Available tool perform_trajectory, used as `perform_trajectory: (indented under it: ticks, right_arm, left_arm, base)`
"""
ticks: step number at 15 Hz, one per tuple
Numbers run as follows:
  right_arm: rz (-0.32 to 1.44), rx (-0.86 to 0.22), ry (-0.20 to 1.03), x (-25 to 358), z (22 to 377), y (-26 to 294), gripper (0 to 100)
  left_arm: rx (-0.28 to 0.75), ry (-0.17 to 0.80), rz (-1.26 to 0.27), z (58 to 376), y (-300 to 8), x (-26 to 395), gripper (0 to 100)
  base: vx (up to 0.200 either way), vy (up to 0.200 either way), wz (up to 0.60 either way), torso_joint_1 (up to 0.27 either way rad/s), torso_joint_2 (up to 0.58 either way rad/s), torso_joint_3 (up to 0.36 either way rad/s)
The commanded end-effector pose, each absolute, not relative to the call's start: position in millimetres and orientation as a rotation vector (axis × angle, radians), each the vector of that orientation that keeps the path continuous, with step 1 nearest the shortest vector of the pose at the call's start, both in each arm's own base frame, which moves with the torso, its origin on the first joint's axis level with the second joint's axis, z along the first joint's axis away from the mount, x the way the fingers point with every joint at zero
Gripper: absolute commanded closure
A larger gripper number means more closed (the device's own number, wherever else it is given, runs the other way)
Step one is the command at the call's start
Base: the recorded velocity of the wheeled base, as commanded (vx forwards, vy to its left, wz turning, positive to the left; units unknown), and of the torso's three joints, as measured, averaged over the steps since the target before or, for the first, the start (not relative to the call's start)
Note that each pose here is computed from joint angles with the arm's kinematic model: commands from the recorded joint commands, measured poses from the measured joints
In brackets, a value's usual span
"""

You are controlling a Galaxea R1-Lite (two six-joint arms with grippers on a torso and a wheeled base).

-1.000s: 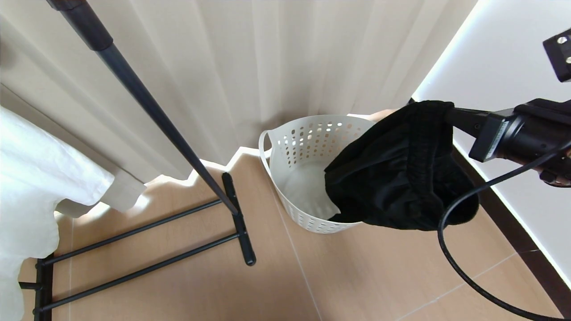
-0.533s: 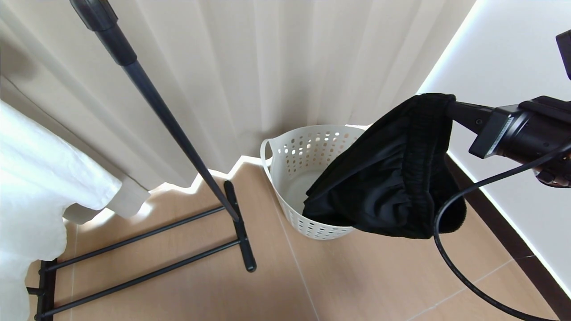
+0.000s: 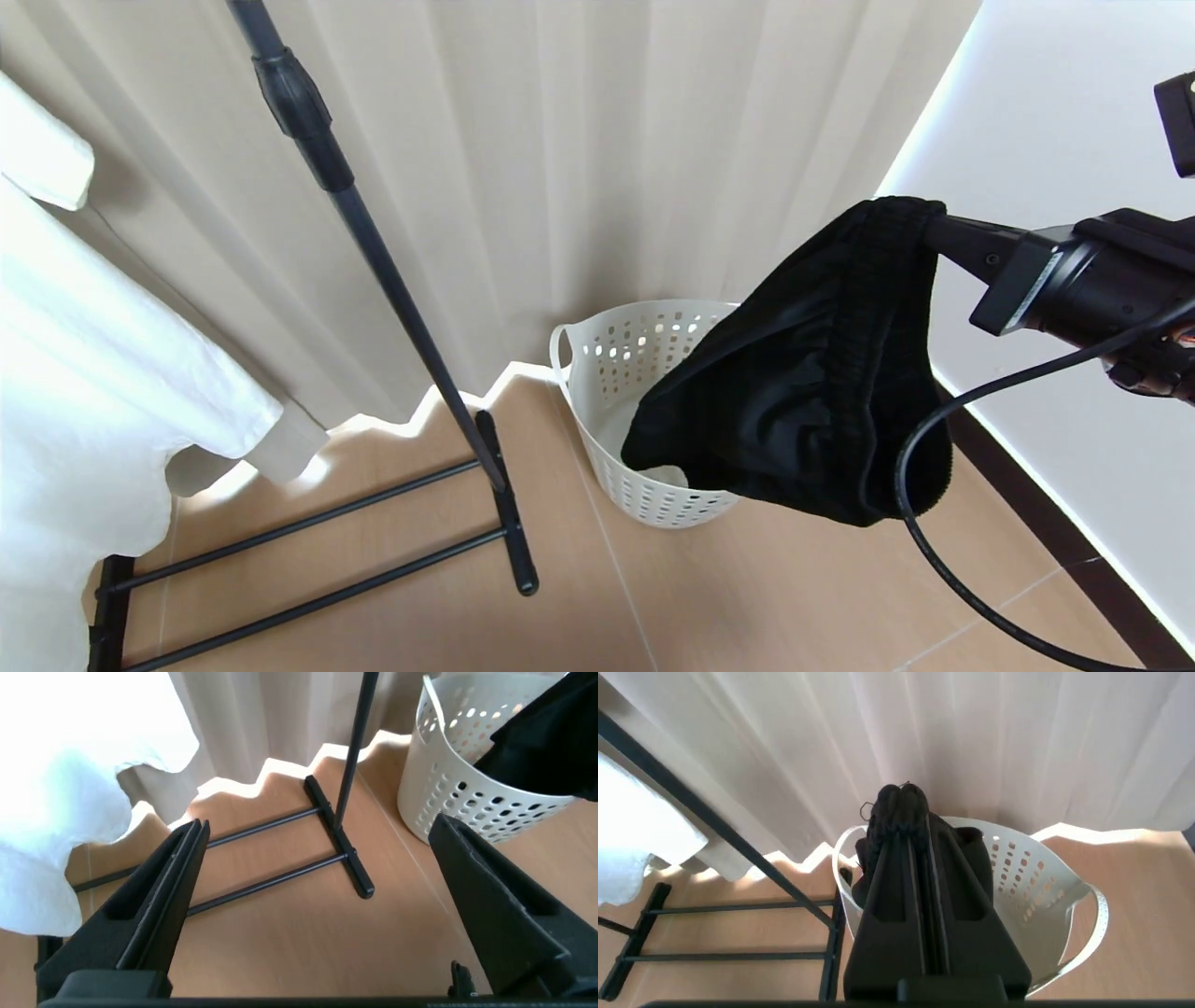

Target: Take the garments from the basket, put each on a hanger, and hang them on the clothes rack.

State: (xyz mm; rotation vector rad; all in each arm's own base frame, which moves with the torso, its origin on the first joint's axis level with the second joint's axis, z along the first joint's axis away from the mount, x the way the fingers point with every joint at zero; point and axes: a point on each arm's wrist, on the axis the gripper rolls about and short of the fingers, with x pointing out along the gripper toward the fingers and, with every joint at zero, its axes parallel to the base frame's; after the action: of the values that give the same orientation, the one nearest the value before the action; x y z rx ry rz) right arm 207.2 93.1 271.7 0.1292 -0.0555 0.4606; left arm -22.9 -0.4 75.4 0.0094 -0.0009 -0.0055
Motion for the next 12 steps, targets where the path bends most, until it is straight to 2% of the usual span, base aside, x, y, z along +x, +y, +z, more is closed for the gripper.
perform_trajectory:
  ticks: [1,6,12]
  right_arm:
    - [0.461,0.128,-0.053,207.8,270.8,93.4,100]
    - [0.461,0.126,-0.044,205.4,266.8,92.4,100]
    - [0.465,0.132,-0.059,200.4,270.6,90.2,100]
  left_arm:
    - [0.009,-0.002,-0.005,75.6,-0.4,-22.8,0]
    - [0.009,-0.002,-0.003,75.6,-0.3,-22.8,0]
    - [0.009,-0.002,-0.003,75.6,-0.3,-22.8,0]
  base:
    - [0.000,0.000,0.00,-0.002,-0.31,-0.090]
    - [0.000,0.000,0.00,0.042,-0.41,-0.162]
    - [0.000,0.000,0.00,0.123,-0.46,-0.145]
